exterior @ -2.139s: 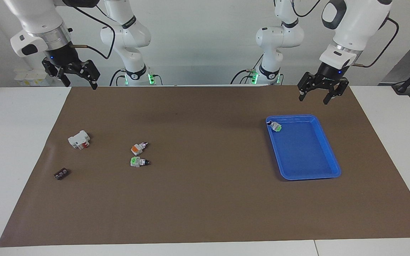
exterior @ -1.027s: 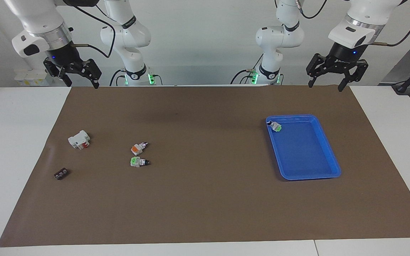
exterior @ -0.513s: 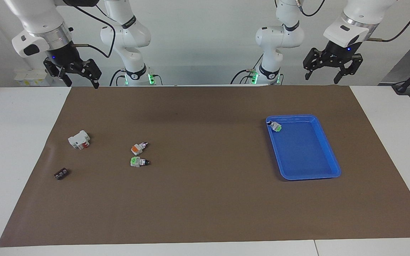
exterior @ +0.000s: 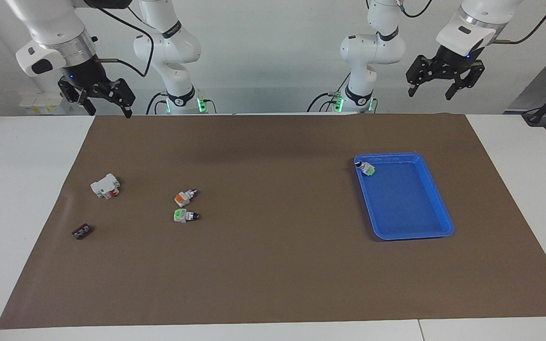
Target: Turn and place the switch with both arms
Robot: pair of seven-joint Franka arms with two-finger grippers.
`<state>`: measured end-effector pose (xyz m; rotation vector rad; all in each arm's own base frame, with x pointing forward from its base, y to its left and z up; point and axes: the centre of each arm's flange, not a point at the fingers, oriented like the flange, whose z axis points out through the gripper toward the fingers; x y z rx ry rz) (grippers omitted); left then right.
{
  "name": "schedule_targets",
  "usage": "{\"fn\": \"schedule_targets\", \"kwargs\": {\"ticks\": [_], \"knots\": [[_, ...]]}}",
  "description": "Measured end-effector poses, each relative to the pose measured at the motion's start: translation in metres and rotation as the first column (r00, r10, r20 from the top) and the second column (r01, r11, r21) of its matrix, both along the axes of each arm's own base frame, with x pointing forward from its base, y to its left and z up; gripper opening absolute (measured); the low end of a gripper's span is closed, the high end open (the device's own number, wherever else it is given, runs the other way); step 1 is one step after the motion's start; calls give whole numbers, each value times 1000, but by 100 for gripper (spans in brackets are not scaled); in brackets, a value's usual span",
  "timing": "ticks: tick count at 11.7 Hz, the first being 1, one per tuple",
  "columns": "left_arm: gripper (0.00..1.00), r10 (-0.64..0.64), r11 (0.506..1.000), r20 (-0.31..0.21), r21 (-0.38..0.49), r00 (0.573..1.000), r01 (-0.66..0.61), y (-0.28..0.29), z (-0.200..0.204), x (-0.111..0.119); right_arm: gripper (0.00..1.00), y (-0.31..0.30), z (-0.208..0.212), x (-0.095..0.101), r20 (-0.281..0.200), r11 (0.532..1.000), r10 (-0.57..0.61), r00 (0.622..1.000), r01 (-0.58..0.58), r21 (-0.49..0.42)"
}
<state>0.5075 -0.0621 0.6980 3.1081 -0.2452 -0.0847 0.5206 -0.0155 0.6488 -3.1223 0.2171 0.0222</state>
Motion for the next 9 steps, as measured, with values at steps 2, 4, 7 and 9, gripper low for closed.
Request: {"fn": "schedule_targets", "kwargs": {"ticks": [2, 4, 7, 9], "knots": [[100, 10, 1000, 0, -1, 1000, -10, 6, 1, -3, 100, 0, 0, 0, 0, 1000, 0, 1000, 0, 0], [100, 12, 1000, 4, -1, 1000, -12, 6, 3, -4, 100, 0, 0, 0, 0, 1000, 0, 1000, 0, 0], [100, 16, 1000, 4, -1, 1000, -16, 6, 4, -7, 100, 0, 0, 0, 0, 1000, 0, 1000, 0, 0], [100, 28, 1000, -6, 1, 1000, -28, 5, 0, -9, 100, 0, 0, 0, 0, 1000, 0, 1000, 0, 0]]}}
